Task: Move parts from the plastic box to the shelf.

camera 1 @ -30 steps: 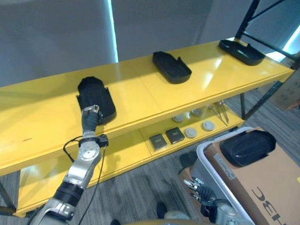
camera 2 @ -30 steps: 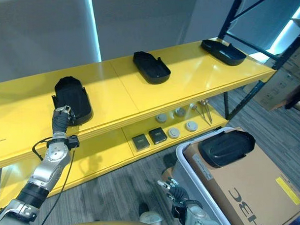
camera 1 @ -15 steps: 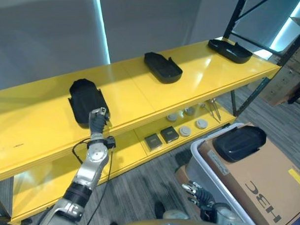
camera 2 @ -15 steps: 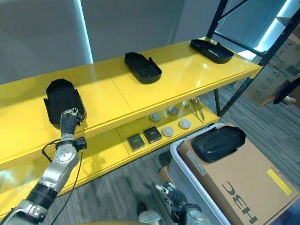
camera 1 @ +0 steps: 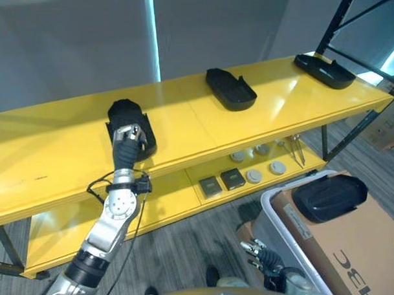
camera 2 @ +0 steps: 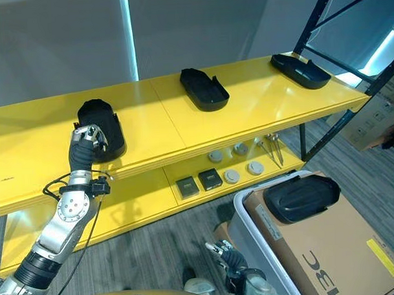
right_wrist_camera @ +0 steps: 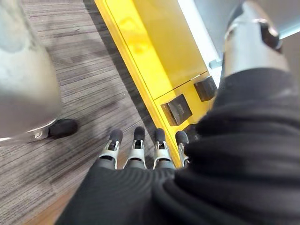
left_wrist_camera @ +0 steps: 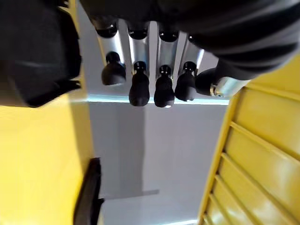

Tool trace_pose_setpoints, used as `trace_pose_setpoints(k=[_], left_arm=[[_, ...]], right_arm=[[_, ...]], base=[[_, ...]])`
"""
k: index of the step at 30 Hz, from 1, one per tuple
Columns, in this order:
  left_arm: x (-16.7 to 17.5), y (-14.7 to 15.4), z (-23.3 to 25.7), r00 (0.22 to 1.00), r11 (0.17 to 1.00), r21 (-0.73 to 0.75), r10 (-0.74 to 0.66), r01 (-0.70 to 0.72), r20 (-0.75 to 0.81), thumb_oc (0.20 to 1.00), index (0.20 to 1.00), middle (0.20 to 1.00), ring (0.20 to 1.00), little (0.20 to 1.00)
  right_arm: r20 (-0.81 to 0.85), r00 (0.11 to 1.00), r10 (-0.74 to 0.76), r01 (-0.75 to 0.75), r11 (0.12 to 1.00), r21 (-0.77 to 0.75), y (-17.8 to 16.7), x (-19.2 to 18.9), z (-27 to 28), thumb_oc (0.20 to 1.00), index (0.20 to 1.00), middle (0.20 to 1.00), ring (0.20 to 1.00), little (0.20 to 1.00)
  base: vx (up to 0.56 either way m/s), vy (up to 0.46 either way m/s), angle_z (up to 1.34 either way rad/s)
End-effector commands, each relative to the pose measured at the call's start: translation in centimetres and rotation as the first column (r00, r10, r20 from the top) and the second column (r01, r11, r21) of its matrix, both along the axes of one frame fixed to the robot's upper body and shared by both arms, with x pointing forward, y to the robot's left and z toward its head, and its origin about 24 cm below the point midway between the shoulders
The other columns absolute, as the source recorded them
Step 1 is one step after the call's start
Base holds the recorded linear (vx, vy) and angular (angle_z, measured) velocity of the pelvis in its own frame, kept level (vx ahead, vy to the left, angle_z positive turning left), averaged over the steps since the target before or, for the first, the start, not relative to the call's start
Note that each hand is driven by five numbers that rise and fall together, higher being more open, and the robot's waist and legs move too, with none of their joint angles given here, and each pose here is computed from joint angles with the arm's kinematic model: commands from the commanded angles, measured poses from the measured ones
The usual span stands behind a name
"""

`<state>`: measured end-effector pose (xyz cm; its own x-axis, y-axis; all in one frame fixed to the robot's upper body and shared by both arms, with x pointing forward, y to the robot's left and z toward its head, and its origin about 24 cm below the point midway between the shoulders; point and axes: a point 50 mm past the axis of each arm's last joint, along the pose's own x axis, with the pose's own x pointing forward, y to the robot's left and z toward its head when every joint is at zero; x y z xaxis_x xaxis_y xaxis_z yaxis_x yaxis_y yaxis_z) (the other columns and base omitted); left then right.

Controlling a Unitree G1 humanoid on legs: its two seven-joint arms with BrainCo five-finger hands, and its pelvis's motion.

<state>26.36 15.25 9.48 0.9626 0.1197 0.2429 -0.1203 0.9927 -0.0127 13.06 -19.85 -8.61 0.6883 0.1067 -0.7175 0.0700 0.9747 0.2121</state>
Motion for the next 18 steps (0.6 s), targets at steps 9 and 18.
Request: trace_pose_setpoints(k=[9, 18], left_arm=[[1.5, 0.7, -2.7, 0.993, 0.998, 0.047, 0.049, -0.044, -0.106, 0.2, 0.2, 0.2, 0.2, 0.2], [2.0, 0.5, -4.4, 0.978, 0.997, 0.047, 0.067, -0.059, -0.196, 0.2, 0.2, 0.2, 0.2, 0.2]], right_arm=[[0.055, 0.998, 0.006, -0.006, 1.0, 0.0, -0.2, 0.6, 0.8, 1.0, 1.0, 1.0, 1.0, 1.0], [0.046, 0.999, 0.02, -0.02, 1.0, -0.003, -0.1, 0.6, 0.6, 1.0, 1.0, 1.0, 1.0, 1.0]], base=[[0.0, -0.001, -0.01], [0.0, -0.001, -0.01]])
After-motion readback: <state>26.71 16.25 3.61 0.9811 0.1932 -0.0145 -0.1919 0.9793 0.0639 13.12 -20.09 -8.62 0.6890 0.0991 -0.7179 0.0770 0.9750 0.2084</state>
